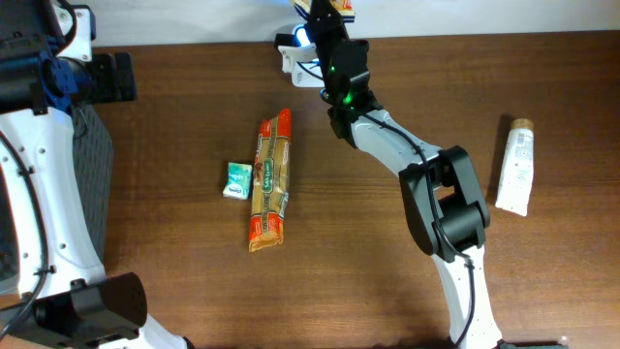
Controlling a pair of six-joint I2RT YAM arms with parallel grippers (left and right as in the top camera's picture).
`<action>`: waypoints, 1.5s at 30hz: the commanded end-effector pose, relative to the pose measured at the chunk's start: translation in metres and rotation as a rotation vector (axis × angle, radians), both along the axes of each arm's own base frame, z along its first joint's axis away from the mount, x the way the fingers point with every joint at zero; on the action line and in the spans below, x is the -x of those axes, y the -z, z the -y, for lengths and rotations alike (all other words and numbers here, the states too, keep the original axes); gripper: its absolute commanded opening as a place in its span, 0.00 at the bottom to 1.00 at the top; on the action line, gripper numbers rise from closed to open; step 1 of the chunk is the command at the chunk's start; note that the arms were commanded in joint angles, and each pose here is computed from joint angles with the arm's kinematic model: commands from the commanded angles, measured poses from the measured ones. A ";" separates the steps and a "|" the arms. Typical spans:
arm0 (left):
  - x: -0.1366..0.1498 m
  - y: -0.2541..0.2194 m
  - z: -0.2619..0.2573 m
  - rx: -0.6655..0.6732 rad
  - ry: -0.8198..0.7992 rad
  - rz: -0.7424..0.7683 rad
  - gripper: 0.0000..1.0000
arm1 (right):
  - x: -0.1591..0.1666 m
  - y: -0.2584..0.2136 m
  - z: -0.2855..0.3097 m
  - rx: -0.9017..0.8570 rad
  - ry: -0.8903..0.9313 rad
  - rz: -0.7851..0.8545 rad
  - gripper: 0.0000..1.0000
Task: Scan the item barcode
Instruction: 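Place the snack bag at the right side of the table, then reach the right gripper to the orange spaghetti pack and grasp it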
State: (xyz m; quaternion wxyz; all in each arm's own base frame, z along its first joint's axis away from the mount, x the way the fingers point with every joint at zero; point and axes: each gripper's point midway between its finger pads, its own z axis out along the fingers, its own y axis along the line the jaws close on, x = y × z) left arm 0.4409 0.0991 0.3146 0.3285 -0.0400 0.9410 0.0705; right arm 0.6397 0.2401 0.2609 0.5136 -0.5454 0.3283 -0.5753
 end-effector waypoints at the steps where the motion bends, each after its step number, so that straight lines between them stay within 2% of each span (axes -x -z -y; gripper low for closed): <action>1: 0.004 -0.015 -0.003 -0.018 0.001 0.034 0.99 | 0.008 -0.050 0.015 -0.041 0.068 0.025 0.04; 2: 0.004 -0.015 -0.003 -0.018 0.001 0.034 0.99 | 0.015 -0.068 0.025 -0.070 0.112 0.013 0.04; 5: 0.004 -0.015 -0.003 -0.018 0.001 0.034 0.99 | 0.062 -0.148 0.060 -0.370 0.226 -0.017 0.04; 7: 0.004 -0.015 -0.003 -0.018 0.001 0.034 0.99 | 0.100 -0.165 0.069 -0.523 0.251 -0.140 0.04; 8: 0.004 -0.015 -0.003 -0.018 0.001 0.034 0.99 | 0.123 -0.161 0.074 -0.704 0.241 -0.255 0.04; 9: 0.004 -0.015 -0.003 -0.018 0.000 0.034 0.99 | 0.150 -0.153 0.081 -1.011 0.222 -0.397 0.04; 10: 0.004 -0.015 -0.003 -0.018 0.000 0.034 0.99 | 0.173 -0.138 0.088 -1.203 0.231 -0.546 0.04; 11: 0.004 -0.015 -0.003 -0.018 0.000 0.034 0.99 | 0.205 -0.115 0.110 -1.488 0.316 -0.744 0.04; 12: 0.004 -0.015 -0.003 -0.018 0.000 0.034 0.99 | 0.224 -0.093 0.130 -1.641 0.433 -0.851 0.04; 14: 0.004 -0.015 -0.003 -0.018 0.000 0.034 0.99 | 0.246 -0.053 0.170 -1.740 0.668 -0.961 0.04; 16: 0.004 -0.015 -0.003 -0.018 0.000 0.034 0.99 | 0.255 -0.023 0.207 -1.790 0.815 -0.991 0.04; 18: 0.004 -0.015 -0.003 -0.019 0.000 0.034 0.99 | 0.259 0.005 0.252 -1.842 0.956 -0.937 0.04; 22: 0.004 -0.015 -0.003 -0.019 0.000 0.034 0.99 | 0.263 0.099 0.323 -1.932 1.197 -0.891 0.04; 23: 0.004 -0.015 -0.003 -0.018 0.000 0.034 0.99 | 0.266 0.132 0.364 -1.985 1.292 -0.817 0.04; 24: 0.004 -0.015 -0.003 -0.019 0.000 0.034 0.99 | 0.268 0.135 0.385 -2.021 1.315 -0.764 0.05; 26: 0.004 -0.015 -0.003 -0.018 0.000 0.034 0.99 | 0.269 0.127 0.406 -2.077 1.300 -0.706 0.76; 27: 0.004 -0.015 -0.003 -0.018 0.000 0.034 0.99 | 0.267 0.113 0.400 -2.120 1.265 -0.753 0.99; 30: 0.004 -0.015 -0.003 -0.018 0.000 0.034 0.99 | 0.265 0.070 0.370 -2.154 1.200 -0.881 0.99; 32: 0.004 -0.015 -0.003 -0.018 0.000 0.034 0.99 | 0.251 0.047 0.310 -2.216 0.997 -1.132 0.99; 33: 0.004 -0.015 -0.003 -0.018 0.000 0.034 0.99 | 0.239 0.039 0.255 -2.217 0.809 -1.344 0.99; 34: 0.004 -0.015 -0.003 -0.018 0.000 0.034 0.99 | 0.232 0.038 0.224 -2.185 0.718 -1.444 0.99; 35: 0.004 -0.015 -0.003 -0.019 0.000 0.034 0.99 | 0.224 0.043 0.183 -2.134 0.644 -1.547 0.99; 37: 0.004 -0.015 -0.003 -0.018 0.000 0.034 0.99 | 0.217 0.059 0.125 -2.051 0.613 -1.661 0.99; 38: 0.004 -0.015 -0.003 -0.018 0.000 0.034 0.99 | 0.215 0.070 0.100 -2.029 0.631 -1.692 0.98; 40: 0.004 -0.015 -0.004 -0.019 -0.001 0.034 0.99 | 0.205 0.114 0.034 -2.000 0.732 -1.692 0.90; 44: 0.004 -0.015 -0.003 -0.018 0.000 0.034 0.99 | 0.213 0.173 -0.053 -1.945 0.755 -1.799 0.89; 45: 0.004 -0.015 -0.003 -0.018 0.000 0.034 0.99 | 0.217 0.188 -0.071 -1.910 0.743 -1.820 0.86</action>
